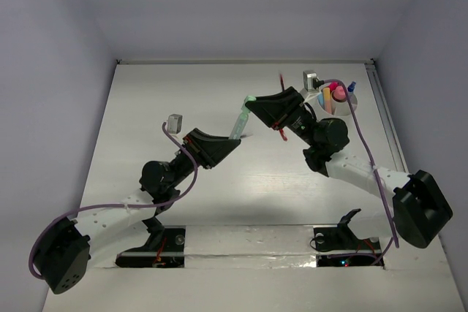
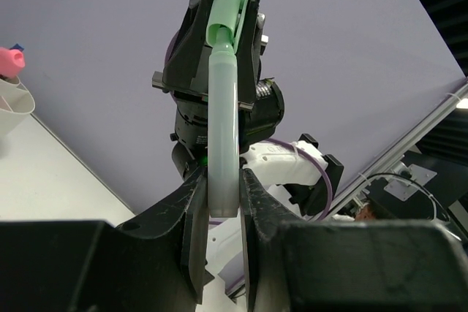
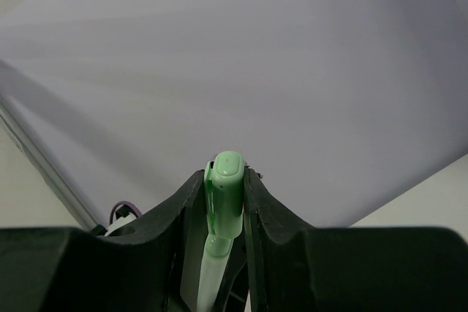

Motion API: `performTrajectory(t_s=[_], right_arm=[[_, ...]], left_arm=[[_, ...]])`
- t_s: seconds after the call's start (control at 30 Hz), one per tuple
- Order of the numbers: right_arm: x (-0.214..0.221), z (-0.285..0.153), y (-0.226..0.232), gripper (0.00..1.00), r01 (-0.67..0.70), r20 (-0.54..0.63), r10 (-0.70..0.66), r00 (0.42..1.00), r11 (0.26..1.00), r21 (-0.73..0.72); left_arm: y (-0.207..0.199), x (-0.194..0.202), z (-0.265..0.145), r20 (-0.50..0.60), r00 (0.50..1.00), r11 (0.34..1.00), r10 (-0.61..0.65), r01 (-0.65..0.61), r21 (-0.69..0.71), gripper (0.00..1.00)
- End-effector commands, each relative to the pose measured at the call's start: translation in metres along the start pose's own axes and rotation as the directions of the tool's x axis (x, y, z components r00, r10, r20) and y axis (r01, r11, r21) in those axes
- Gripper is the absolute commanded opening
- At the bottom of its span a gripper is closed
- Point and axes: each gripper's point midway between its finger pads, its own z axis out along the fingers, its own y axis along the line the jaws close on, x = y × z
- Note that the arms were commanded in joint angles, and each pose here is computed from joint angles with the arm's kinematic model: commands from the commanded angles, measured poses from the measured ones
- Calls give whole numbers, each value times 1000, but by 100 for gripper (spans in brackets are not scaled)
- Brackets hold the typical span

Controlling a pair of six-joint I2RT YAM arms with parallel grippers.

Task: Sort the stationery into containers
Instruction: Close the pen cap on the pen.

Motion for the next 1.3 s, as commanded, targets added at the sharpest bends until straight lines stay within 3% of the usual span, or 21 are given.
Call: performTrajectory(t_s=[0.0,0.2,0.6,0.93,1.27], right_arm=[[-9,5,21,0,22,31,-20,999,997,-73],[-1,-1,26,0,-22,6,22,1000,996,-90],[22,-8,25,0,-145,-118,141,983,989,-27],[47,-10,29,0,-232,-227,212,950,971,-64],[60,-15,29,0,-224,-273,207,939,974,-32]], left_arm=[[-41,-20,1,70,995,986,69,-78,146,0],[-39,-22,4,76,992,986,98,-107,127,0],[-32,-30,13,83,959,959,272,-277,60,0],[-47,-32,22,84,955,948,284,-293,124,0],[-61,-40,27,109,945,936,309,-323,140,0]])
